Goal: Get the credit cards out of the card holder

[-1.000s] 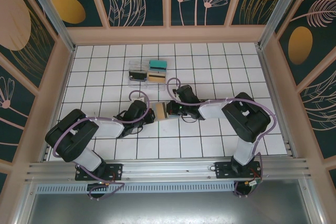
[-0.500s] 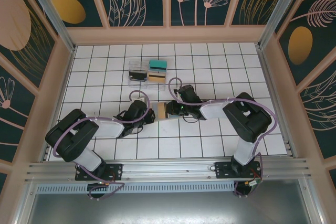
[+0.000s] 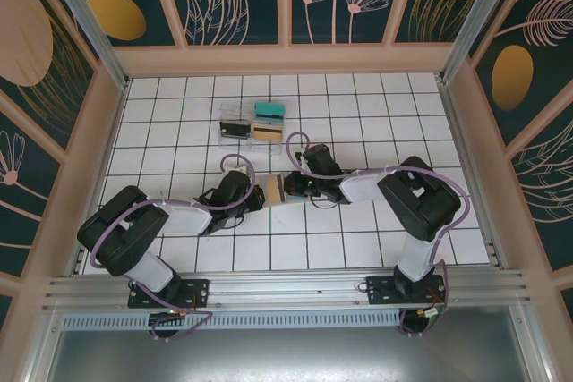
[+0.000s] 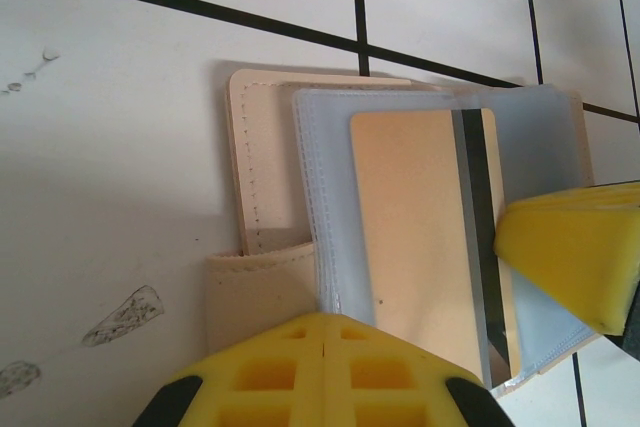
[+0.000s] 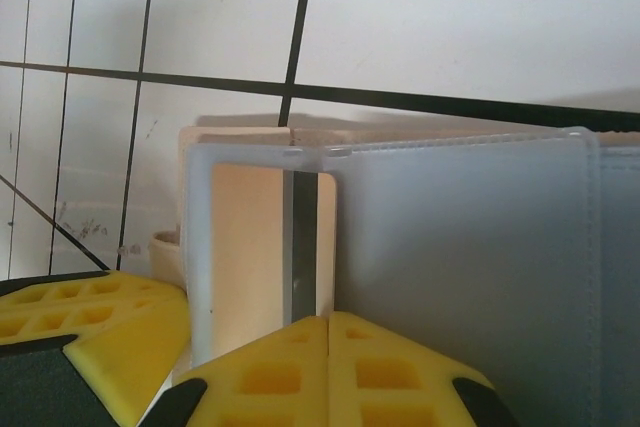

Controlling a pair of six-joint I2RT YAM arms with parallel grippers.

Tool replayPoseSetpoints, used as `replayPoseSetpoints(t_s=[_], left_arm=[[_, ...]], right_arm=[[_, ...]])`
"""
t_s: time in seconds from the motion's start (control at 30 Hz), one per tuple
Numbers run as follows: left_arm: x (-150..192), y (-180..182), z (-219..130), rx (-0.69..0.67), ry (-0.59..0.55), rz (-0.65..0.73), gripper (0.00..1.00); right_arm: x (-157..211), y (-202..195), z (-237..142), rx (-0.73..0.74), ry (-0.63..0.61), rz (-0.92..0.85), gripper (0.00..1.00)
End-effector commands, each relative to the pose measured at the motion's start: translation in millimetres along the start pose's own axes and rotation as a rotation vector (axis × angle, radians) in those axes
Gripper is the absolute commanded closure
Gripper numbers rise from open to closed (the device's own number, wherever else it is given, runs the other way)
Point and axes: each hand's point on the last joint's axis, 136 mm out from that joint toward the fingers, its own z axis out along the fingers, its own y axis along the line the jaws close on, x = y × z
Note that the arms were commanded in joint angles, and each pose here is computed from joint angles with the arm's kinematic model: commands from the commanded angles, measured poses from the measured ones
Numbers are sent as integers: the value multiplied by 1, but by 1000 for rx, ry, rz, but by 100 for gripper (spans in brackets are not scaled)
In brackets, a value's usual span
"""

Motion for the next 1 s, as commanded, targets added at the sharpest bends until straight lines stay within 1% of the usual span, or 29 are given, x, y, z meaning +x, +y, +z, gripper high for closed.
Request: replayPoseSetpoints(t_s=[0.0, 0.4, 0.67, 0.83, 0.97], left_arm=[[3, 2, 2, -9, 18, -5, 100], [2, 2, -1, -7, 13, -4, 100], [-1, -3, -1, 4, 11, -4, 100], [-8, -20, -4, 64, 7, 3, 100], [-14, -43, -2, 141, 18, 10, 100]], right_arm=[[-4, -6, -6, 9, -10, 12, 100], [-9, -42, -42, 39, -49, 62, 100], [-6, -42, -53, 35, -63, 53, 100], [-7, -42, -49, 27, -55, 56, 100], [-8, -43, -46, 27, -50, 53, 100]])
